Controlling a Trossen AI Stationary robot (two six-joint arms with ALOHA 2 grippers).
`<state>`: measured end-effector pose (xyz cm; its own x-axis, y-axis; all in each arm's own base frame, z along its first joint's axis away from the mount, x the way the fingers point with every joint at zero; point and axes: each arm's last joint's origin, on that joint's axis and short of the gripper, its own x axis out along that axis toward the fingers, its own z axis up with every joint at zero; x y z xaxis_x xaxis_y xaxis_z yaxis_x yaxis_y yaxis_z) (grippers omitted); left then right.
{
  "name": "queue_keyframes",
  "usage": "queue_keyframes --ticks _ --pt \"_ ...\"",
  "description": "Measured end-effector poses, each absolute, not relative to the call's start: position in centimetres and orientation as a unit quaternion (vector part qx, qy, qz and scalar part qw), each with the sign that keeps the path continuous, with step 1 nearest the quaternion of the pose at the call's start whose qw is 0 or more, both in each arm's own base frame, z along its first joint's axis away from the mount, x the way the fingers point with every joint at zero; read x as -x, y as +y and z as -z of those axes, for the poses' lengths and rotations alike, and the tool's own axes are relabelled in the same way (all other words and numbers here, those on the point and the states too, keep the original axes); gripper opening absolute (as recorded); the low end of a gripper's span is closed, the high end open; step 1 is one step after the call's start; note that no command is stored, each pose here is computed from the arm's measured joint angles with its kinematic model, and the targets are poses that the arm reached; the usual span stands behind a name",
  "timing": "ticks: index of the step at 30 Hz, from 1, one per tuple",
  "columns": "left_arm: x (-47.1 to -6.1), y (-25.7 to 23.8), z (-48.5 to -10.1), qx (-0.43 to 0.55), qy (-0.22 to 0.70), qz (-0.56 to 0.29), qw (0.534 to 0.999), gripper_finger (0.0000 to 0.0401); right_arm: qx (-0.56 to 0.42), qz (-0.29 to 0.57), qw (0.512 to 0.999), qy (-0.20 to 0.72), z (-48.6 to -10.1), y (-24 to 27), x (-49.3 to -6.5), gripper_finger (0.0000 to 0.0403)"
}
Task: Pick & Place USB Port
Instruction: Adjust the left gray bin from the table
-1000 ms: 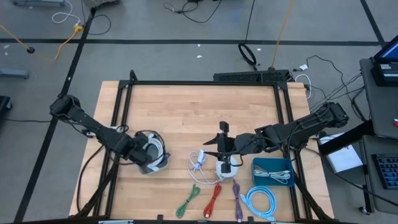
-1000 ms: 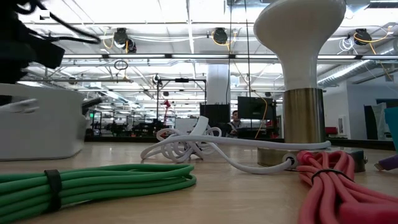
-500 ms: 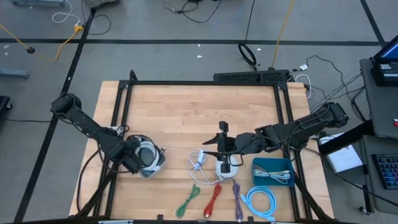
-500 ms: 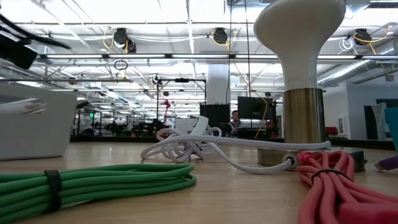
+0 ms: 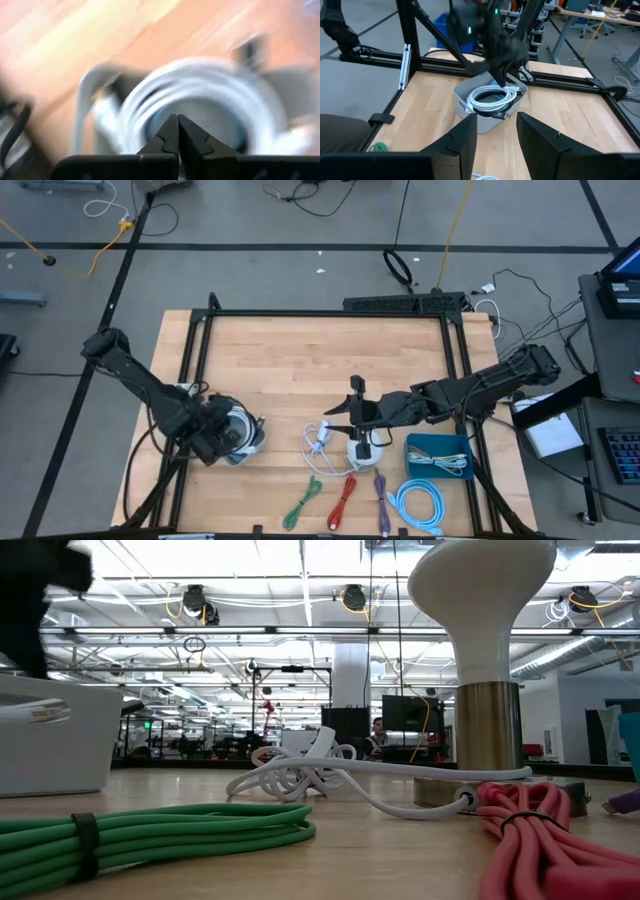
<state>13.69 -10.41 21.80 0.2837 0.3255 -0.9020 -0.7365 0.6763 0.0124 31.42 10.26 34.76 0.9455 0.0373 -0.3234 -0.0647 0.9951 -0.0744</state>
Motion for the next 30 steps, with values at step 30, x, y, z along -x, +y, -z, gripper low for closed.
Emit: queue_keyframes --ticks 30 --pt "-16.6 -20.9 -14.8 0.222 0.582 -0.162 0.765 0.0000 0.036 -0.017 0.983 0.177 -34.5 9.8 -31.5 0.0130"
